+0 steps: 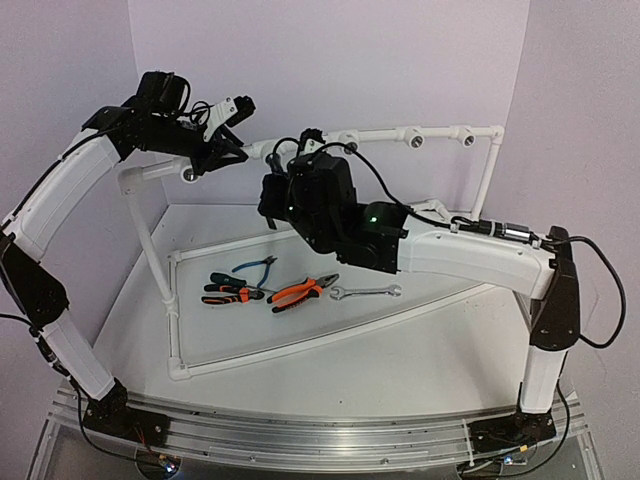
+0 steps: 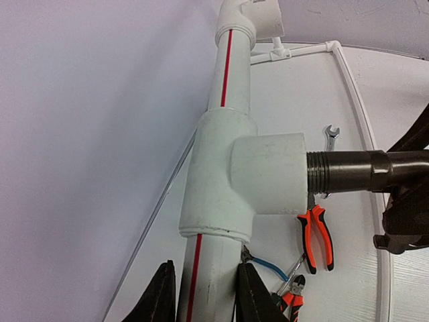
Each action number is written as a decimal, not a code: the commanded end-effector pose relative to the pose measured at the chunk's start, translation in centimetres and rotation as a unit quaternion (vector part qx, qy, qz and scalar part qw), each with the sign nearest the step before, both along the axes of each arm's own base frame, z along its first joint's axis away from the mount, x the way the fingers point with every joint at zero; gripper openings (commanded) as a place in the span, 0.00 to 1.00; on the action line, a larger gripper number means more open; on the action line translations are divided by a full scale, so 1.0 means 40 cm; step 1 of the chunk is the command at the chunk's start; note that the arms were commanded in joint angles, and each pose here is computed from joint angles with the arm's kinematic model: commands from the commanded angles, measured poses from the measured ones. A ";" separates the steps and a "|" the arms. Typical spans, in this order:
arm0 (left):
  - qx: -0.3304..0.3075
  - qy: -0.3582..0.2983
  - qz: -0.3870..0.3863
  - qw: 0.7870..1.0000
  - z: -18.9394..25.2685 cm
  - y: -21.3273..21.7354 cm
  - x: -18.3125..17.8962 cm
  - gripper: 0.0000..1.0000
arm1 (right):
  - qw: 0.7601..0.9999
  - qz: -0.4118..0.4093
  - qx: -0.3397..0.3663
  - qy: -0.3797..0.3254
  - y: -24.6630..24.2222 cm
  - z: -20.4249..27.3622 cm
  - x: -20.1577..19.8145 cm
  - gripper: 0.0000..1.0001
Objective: Install the water faucets
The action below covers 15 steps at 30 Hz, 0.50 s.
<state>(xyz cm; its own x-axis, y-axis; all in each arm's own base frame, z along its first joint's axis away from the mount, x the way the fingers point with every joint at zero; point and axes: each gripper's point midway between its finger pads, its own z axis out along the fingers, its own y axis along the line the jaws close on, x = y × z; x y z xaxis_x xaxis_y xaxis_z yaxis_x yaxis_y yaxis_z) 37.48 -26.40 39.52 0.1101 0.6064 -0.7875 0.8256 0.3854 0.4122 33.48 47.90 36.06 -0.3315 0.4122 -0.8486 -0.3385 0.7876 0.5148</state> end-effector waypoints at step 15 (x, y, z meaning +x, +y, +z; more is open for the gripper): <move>-0.048 0.094 -0.078 0.991 0.005 -0.065 -0.167 0.05 | 0.891 -0.003 0.437 0.123 -0.190 0.147 0.132 0.00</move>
